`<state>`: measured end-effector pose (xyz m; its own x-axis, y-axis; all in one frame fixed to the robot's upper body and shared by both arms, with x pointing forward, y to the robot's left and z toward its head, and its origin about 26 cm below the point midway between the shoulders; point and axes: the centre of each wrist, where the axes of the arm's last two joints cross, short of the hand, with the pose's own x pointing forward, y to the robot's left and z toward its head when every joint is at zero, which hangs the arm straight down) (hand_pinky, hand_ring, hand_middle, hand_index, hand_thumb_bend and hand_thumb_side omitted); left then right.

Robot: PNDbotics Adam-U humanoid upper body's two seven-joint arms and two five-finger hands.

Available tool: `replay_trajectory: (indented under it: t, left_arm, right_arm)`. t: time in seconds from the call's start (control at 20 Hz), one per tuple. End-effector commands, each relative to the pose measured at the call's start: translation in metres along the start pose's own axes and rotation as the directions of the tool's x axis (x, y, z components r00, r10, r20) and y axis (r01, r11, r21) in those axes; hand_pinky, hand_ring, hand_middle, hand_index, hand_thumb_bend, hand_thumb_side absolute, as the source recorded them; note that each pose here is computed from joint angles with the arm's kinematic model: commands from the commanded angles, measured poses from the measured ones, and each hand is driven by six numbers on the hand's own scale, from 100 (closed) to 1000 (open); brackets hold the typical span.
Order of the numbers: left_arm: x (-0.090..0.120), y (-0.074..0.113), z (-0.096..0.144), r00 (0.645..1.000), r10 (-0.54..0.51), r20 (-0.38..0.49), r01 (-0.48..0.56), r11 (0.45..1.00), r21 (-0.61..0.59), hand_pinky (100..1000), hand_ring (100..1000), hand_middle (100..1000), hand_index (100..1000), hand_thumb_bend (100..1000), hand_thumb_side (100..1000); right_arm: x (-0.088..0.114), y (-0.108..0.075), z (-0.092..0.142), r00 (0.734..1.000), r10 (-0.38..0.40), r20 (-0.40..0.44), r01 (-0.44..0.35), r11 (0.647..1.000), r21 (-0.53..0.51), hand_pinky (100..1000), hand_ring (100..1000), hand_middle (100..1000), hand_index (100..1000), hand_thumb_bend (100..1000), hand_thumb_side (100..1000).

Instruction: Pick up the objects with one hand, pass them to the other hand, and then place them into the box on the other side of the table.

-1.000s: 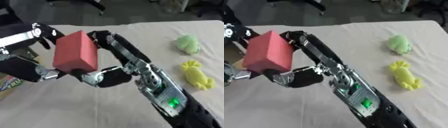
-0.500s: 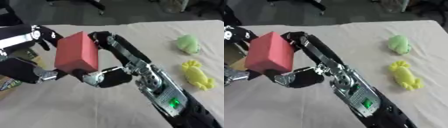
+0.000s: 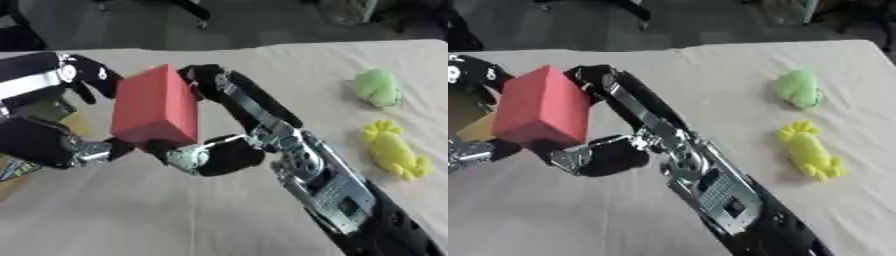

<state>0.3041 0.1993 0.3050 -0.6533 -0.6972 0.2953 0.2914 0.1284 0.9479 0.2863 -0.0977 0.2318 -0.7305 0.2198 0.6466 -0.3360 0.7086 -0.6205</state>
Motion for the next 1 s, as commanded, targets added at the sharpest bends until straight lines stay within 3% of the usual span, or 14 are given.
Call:
replay_trajectory:
  t: [0.05,1.0]
  left_arm:
    - [0.002,0.013,0.011,0.999,-0.032,-0.002,0.032,0.999,0.04,762,810,732,854,1000,737]
    - [-0.008,0.011,0.019,0.997,-0.066,0.035,0.063,0.995,0.072,755,810,726,851,1000,685]
  right_arm:
    - [-0.001,-0.001,0.001,1.0,0.018,-0.009,-0.018,1.0,0.014,724,518,469,555,100,150]
    - [0.0,0.0,0.001,1.0,0.012,-0.006,-0.011,1.0,0.021,722,517,469,553,100,150]
